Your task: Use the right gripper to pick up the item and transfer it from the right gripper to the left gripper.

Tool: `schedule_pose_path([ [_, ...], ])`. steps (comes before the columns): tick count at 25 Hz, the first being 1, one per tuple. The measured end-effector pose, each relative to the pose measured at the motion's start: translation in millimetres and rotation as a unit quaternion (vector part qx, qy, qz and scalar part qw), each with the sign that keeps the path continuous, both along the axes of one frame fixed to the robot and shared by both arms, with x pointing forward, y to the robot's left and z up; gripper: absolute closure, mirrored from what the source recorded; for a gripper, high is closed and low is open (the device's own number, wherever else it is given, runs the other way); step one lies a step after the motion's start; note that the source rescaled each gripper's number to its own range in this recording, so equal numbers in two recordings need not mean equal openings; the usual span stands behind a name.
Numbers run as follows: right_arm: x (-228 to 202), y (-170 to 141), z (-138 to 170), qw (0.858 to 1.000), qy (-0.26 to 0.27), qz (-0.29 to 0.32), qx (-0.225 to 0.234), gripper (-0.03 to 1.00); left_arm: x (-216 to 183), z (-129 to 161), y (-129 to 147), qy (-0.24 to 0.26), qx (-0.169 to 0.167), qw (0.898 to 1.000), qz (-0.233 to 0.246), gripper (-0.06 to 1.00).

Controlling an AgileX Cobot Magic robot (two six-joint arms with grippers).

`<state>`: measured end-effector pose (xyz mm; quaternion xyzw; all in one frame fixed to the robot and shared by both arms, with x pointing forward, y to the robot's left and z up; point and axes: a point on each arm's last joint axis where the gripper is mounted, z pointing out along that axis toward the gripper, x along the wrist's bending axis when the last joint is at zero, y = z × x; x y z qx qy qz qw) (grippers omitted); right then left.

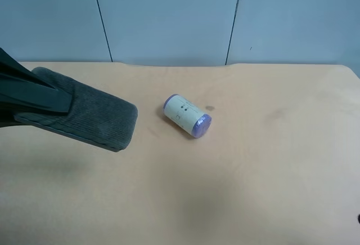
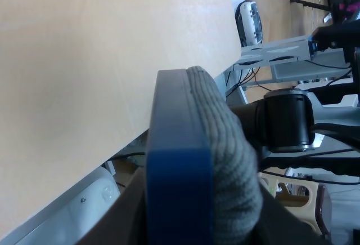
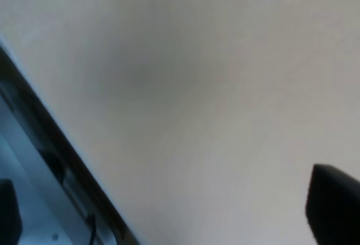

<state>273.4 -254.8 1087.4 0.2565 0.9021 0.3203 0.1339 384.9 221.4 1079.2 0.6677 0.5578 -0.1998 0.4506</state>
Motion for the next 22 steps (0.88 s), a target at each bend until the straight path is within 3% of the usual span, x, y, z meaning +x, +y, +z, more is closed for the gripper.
schedule_pose_path([
  [11,-22.0,-38.4,-33.2,0.992,-0.058,0.002,0.113,-0.03,0.0,0.0,0.0,0.000,0.000,1.000,0.000,0.94],
  [22,-22.5,-38.3,-34.7,0.990,-0.061,0.005,0.123,-0.03,-0.1,-0.4,0.2,0.000,0.002,1.000,0.000,0.94],
])
